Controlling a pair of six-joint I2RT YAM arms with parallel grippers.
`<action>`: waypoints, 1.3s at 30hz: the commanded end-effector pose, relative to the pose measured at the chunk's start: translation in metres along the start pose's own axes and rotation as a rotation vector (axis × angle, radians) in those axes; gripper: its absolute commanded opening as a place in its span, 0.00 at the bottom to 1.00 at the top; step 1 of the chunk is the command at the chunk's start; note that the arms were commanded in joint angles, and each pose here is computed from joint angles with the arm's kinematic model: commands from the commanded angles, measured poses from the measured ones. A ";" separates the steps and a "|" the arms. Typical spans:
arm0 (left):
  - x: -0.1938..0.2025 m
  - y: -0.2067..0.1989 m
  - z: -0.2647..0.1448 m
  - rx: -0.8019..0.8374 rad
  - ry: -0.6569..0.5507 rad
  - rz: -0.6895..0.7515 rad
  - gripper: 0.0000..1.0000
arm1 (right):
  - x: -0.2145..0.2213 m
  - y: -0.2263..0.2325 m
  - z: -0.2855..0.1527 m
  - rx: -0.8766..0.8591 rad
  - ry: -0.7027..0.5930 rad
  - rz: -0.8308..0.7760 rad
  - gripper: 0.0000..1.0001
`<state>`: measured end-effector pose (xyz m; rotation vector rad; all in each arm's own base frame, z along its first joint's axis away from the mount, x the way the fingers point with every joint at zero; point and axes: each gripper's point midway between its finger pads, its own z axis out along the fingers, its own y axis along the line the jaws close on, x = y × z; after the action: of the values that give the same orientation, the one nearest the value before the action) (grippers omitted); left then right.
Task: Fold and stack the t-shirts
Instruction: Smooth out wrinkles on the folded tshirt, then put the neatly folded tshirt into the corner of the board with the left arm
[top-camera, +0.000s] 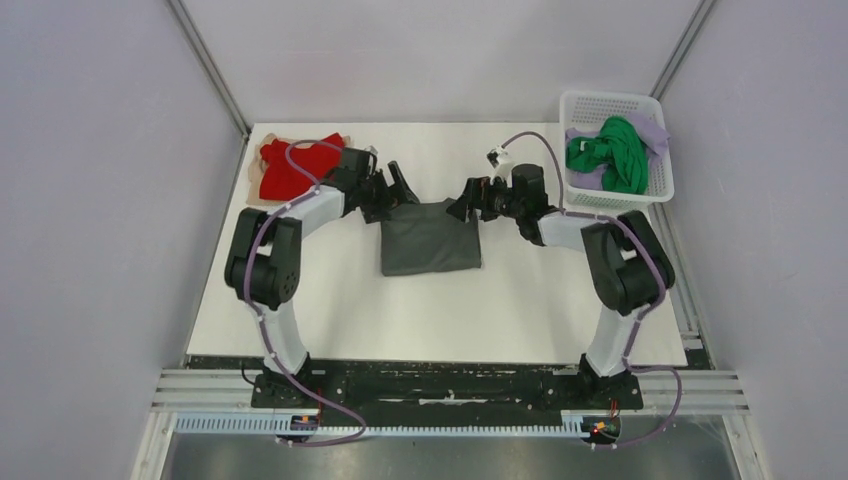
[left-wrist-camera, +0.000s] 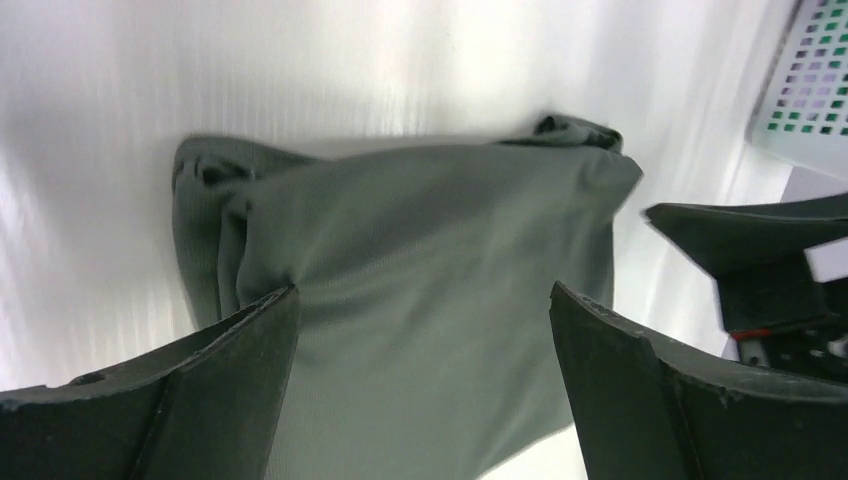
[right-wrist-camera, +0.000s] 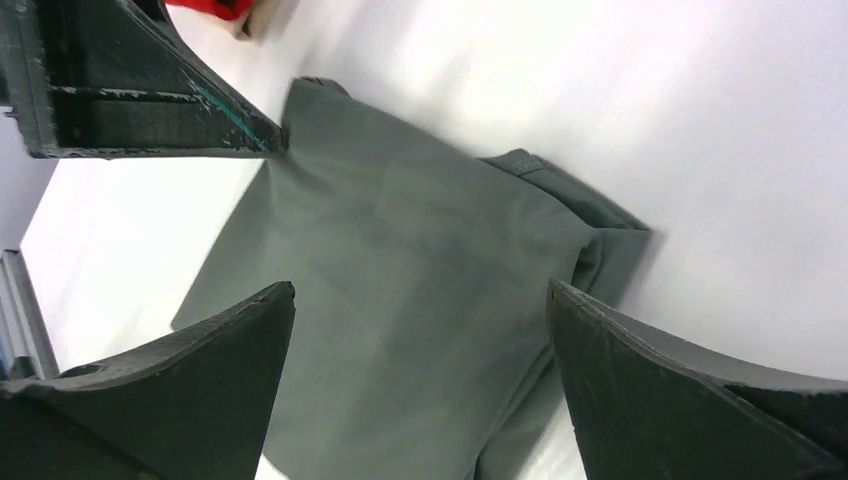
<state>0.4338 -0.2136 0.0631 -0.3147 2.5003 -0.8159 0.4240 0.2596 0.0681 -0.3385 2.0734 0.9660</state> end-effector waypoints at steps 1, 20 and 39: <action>-0.010 -0.028 -0.053 0.017 -0.106 0.048 1.00 | -0.060 0.026 -0.056 0.076 -0.183 -0.176 0.98; 0.048 0.045 -0.027 -0.282 0.063 0.074 1.00 | -0.026 0.014 -0.151 0.279 -0.341 -0.133 0.98; 0.068 0.046 0.014 -0.714 0.114 0.352 0.04 | -0.017 -0.023 -0.164 0.434 -0.343 -0.139 0.98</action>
<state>0.3880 -0.2350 0.0221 -0.0956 2.7265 -0.0705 0.3526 0.1298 0.1246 -0.0822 1.8895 0.4744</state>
